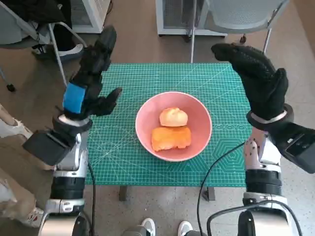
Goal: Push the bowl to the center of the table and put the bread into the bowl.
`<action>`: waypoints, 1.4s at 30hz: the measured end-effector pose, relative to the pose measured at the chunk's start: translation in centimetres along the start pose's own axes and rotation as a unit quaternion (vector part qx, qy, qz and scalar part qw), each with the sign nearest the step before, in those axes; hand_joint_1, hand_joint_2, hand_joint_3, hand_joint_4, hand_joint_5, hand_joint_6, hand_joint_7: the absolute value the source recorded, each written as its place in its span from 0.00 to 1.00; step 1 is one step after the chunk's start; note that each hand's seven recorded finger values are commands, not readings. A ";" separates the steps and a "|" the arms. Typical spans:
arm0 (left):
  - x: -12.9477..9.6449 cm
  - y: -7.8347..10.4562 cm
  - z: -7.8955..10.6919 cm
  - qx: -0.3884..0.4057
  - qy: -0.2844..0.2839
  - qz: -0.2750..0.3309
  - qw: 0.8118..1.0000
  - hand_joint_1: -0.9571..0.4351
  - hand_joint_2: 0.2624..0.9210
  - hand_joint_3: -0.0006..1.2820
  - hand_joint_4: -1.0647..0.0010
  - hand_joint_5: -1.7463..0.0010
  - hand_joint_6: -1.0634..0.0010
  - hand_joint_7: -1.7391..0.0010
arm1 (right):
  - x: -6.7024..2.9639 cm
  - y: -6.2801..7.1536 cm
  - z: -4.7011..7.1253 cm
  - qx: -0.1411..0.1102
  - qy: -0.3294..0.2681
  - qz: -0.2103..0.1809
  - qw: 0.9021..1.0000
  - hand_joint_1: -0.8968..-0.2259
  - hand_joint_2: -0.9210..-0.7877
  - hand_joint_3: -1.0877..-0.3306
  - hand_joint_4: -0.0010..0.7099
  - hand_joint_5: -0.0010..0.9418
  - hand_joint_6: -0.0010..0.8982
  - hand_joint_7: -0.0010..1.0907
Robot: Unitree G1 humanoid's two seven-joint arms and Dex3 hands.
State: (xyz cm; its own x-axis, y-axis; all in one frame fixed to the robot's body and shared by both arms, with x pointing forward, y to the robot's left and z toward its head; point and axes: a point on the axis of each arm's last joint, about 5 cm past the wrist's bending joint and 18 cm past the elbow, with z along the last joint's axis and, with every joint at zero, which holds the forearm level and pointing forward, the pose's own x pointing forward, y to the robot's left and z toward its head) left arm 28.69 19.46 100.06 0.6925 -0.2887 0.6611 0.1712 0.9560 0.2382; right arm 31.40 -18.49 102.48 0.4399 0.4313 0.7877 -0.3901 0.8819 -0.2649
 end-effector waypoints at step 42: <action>-1.3 -0.4 -0.4 -0.028 0.005 -0.008 1.000 0.17 1.00 0.44 0.95 1.00 0.91 0.93 | -0.69 0.5 -0.3 -0.019 0.007 -0.002 1.000 0.39 0.00 0.48 0.15 0.00 0.00 0.42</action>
State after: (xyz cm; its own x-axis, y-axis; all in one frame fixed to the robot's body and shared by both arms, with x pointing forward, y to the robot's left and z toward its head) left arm 27.94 19.47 98.82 0.6967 -0.3030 0.6502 0.2203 0.9530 0.2081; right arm 31.11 -18.27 101.64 0.4530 0.4297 0.7812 -0.3571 0.8903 -0.2826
